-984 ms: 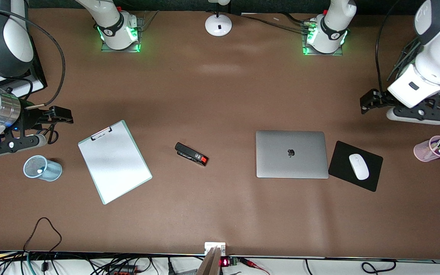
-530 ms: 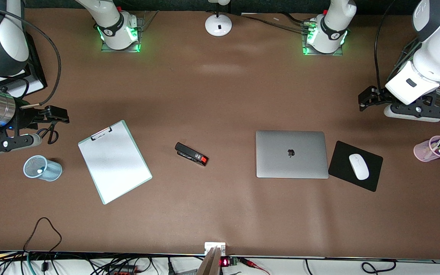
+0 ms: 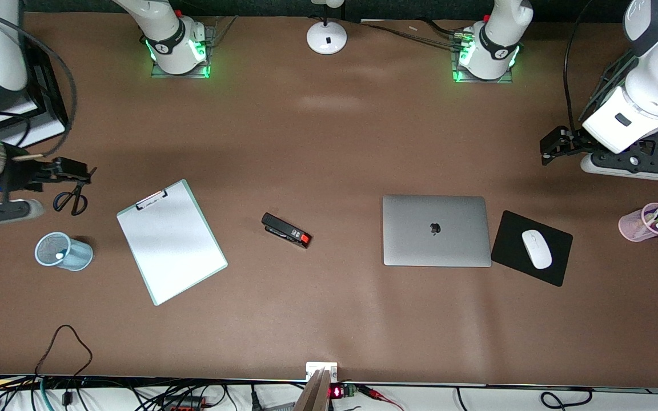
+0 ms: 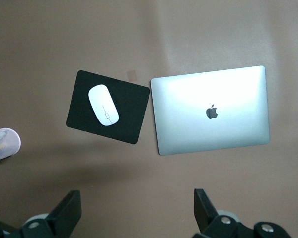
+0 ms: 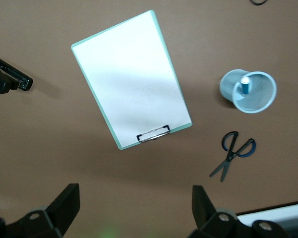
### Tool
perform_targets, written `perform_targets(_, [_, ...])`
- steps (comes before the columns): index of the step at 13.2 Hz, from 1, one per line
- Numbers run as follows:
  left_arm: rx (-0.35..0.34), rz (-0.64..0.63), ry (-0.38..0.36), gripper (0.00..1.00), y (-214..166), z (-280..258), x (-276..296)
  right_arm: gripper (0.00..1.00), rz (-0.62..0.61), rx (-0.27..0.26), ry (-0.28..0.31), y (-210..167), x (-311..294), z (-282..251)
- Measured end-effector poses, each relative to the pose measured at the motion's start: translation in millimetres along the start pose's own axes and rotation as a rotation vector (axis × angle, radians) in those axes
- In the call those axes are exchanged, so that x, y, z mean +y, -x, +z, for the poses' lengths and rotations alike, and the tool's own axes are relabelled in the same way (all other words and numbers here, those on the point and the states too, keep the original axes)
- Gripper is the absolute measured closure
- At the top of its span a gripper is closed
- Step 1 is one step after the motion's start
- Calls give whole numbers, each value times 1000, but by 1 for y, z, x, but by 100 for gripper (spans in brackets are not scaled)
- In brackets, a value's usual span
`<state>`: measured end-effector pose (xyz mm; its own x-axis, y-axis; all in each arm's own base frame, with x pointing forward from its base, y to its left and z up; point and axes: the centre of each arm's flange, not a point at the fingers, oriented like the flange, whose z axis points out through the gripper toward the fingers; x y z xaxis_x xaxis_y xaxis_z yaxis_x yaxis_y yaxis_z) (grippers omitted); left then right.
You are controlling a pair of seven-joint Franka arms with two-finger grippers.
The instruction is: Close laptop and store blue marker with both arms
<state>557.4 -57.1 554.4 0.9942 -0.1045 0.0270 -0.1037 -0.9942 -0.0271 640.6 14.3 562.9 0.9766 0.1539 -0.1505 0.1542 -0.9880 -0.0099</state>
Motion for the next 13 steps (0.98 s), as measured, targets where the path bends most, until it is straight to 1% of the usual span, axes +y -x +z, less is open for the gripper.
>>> perform_targets(2, [-1, -11, 0, 0, 0, 0, 7, 0, 53, 27, 2, 10, 5, -16])
perform_targets(4, [-1, -11, 0, 0, 0, 0, 14, 0, 89, 42, 2, 15, 3, -26])
perform_targets(8, [-9, -17, -1, 0, 1, 0, 15, 0, 91, 68, 3, 24, 0, -40])
perform_targets(13, [-20, -18, -1, 0, 2, 1, 15, 0, 93, 73, 3, 25, -4, -43])
